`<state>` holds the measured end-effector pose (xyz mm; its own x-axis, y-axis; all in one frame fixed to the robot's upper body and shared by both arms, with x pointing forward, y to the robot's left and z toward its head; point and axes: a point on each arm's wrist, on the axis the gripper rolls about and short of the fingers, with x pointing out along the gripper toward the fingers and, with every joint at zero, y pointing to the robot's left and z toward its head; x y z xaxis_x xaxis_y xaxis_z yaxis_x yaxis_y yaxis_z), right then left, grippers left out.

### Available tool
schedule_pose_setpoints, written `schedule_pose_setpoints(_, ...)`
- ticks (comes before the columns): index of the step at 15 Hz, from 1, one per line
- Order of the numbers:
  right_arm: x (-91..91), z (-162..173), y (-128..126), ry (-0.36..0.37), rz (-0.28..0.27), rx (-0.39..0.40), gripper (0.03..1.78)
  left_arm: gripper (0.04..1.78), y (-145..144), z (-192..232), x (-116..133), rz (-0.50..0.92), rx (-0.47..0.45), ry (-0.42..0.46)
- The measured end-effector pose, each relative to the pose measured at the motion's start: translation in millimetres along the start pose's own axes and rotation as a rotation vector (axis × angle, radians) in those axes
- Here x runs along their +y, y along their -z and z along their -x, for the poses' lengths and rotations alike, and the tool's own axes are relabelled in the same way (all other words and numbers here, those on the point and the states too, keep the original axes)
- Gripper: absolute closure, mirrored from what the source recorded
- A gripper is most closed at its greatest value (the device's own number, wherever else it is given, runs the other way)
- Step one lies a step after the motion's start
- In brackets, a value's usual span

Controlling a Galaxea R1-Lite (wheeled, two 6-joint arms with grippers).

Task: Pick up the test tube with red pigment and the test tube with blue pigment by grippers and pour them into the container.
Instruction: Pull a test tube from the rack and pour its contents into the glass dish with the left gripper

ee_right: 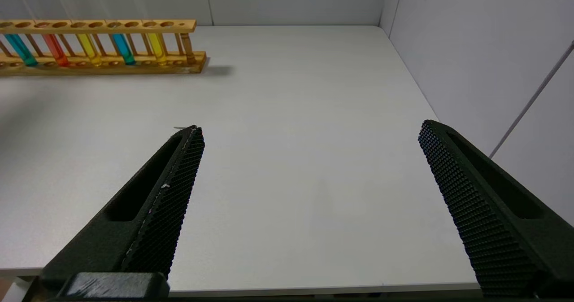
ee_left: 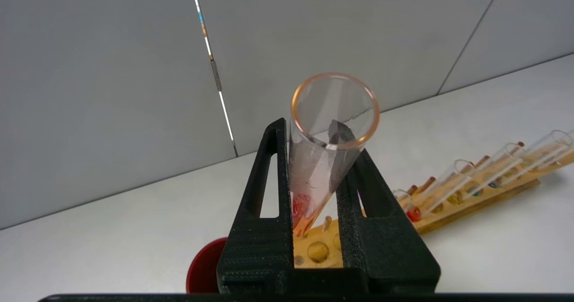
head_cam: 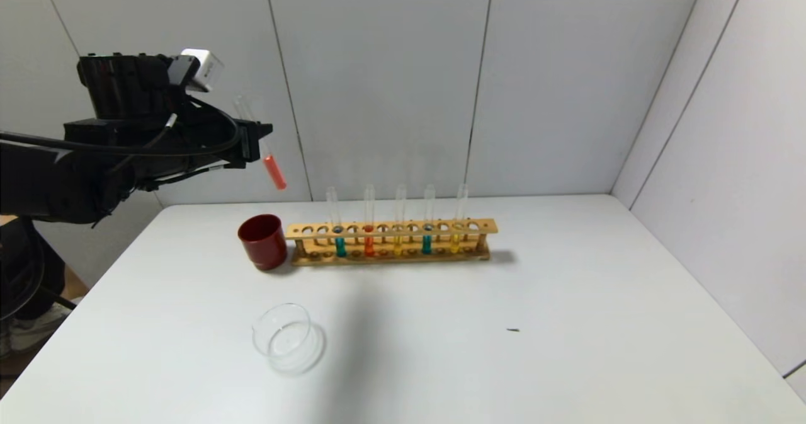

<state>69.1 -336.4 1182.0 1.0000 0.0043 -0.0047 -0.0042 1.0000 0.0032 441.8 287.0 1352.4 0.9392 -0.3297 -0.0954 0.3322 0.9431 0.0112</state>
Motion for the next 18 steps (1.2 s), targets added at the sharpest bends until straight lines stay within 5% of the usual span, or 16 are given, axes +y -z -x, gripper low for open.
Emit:
schedule_pose_setpoints(6,0.0,0,0,0.0,0.0,0.0,0.06,1.5,8,43,4,-0.096,0.02,-0.056)
schedule_pose_setpoints(9,0.0,0,0,0.0,0.0,0.0,0.06,1.5,21,60,3,-0.256,0.058,-0.058)
schedule_pose_setpoints(15,0.0,0,0,0.0,0.0,0.0,0.06,1.5,59,90,0,-0.59,0.108,0.016)
schedule_pose_setpoints(18,0.0,0,0,0.0,0.0,0.0,0.06,1.5,73,100,-2,-0.649,0.123,0.09)
